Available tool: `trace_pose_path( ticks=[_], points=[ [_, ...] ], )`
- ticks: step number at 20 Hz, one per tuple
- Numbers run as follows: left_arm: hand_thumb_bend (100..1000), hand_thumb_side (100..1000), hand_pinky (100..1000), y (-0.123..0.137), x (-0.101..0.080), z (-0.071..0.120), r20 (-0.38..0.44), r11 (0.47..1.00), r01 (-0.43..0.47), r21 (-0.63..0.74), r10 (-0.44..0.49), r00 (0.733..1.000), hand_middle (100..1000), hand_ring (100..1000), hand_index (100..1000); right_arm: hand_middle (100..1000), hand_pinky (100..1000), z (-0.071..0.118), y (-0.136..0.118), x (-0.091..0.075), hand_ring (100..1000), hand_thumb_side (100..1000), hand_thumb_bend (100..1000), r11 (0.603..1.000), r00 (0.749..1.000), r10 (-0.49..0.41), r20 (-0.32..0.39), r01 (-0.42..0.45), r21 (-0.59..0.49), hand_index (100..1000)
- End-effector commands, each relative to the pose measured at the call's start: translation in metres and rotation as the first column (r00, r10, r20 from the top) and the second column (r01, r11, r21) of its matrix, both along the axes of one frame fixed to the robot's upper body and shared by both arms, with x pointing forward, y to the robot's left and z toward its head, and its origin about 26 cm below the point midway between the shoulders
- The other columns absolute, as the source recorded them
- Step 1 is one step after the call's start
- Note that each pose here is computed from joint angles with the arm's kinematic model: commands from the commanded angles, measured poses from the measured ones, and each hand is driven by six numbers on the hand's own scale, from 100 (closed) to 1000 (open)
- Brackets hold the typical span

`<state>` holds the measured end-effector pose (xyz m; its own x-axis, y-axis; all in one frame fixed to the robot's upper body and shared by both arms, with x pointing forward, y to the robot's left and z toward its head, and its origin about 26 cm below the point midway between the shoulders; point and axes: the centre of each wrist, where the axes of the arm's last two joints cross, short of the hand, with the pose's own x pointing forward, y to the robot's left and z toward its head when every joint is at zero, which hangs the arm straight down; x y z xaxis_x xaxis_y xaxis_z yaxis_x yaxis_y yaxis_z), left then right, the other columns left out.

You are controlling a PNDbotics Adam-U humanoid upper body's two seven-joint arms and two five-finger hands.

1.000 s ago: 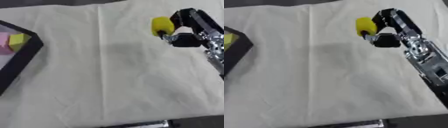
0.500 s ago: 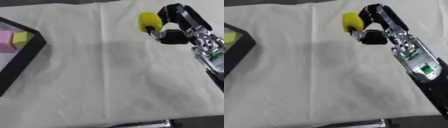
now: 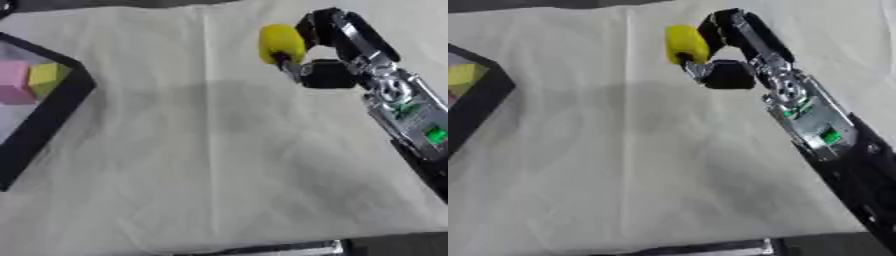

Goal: Pick up the objects with one hand, pass them to the other hand, and then place them into the box on the other side of the table.

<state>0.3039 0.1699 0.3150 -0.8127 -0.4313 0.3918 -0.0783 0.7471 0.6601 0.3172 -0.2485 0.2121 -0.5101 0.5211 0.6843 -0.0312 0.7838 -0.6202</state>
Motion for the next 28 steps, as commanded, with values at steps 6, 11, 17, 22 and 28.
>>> trace_pose_path(
  ticks=[6,11,17,22,28],
  points=[
    [125,442,786,-0.017,-0.008,0.007,0.020,0.994,0.066,0.084,-0.068,0.998,604,672,745,356,564,0.002,0.011,0.008,431,100,292,0.999,0.999,0.043,0.010,-0.043,-0.012,483],
    [129,445,787,-0.028,-0.011,0.008,0.015,0.988,0.101,0.119,-0.104,0.995,606,674,747,356,564,-0.001,0.017,0.013,430,100,294,0.998,0.998,0.064,-0.001,-0.064,-0.022,483],
    [131,450,784,-0.042,-0.015,0.008,0.000,0.979,0.132,0.156,-0.134,0.991,608,676,747,355,563,-0.002,0.025,0.017,430,100,293,0.995,0.995,0.097,0.003,-0.096,-0.028,482],
    [137,459,782,-0.053,-0.019,0.007,-0.021,0.967,0.141,0.211,-0.140,0.990,614,679,750,355,564,-0.003,0.031,0.020,430,100,293,0.993,0.993,0.116,0.008,-0.116,-0.036,482],
    [152,458,778,-0.068,-0.025,0.009,-0.037,0.947,0.137,0.291,-0.132,0.991,629,689,756,366,564,-0.006,0.038,0.025,430,100,297,0.990,0.991,0.135,0.011,-0.135,-0.049,481]
  ],
)
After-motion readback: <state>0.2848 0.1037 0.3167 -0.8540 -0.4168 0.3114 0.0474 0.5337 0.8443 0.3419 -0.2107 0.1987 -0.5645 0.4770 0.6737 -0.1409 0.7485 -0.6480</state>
